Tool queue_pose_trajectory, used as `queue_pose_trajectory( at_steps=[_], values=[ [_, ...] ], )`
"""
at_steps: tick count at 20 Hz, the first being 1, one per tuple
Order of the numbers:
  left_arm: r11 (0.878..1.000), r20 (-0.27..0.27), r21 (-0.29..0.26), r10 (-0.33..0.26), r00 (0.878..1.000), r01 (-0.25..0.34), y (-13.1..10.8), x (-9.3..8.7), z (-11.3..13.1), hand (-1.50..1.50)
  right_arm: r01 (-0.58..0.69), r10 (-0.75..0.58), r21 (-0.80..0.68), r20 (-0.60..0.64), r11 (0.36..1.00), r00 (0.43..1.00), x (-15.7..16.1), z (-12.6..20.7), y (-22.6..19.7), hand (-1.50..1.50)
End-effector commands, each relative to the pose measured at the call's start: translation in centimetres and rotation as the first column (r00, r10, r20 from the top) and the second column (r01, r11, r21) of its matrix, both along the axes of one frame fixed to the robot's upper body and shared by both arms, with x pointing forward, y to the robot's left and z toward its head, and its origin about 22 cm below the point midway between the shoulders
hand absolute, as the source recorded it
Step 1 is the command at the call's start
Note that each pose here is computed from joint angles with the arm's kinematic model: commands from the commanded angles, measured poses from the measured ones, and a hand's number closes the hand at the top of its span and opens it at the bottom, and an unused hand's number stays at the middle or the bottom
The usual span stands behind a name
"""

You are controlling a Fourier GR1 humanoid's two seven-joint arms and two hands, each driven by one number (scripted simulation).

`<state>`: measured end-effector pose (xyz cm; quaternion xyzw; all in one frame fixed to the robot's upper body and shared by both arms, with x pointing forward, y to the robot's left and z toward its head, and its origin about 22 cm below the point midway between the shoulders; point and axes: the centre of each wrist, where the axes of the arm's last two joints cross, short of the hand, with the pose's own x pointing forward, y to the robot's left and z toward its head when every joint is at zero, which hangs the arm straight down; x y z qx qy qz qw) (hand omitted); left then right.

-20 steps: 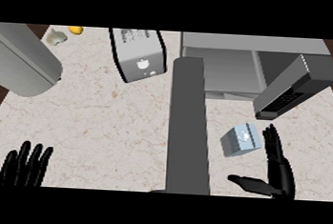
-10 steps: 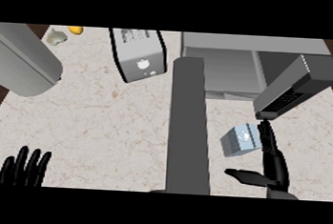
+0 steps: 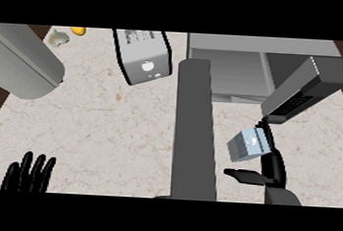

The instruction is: Pick up the milk, place it into the microwave and close the microwave

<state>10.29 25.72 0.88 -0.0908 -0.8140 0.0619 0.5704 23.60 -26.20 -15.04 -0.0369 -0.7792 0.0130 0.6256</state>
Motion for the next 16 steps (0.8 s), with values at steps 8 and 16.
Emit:
queue_pose_trajectory(
  at_steps=[8, 16],
  values=[
    [1.000, -0.001, -0.014, -0.020, 1.000, 0.020, 1.3, -0.7, 0.0, -1.50, 0.069, -0.058, -0.209, 0.061, 0.975, 0.996, 2.6, 0.6, 0.6, 1.50],
    [1.000, -0.009, -0.009, -0.018, 1.000, 0.018, -1.0, 0.5, -0.7, -1.50, 0.187, -0.175, -0.116, 0.107, 0.975, 0.979, 4.6, 0.9, 1.9, 1.50]
  ],
)
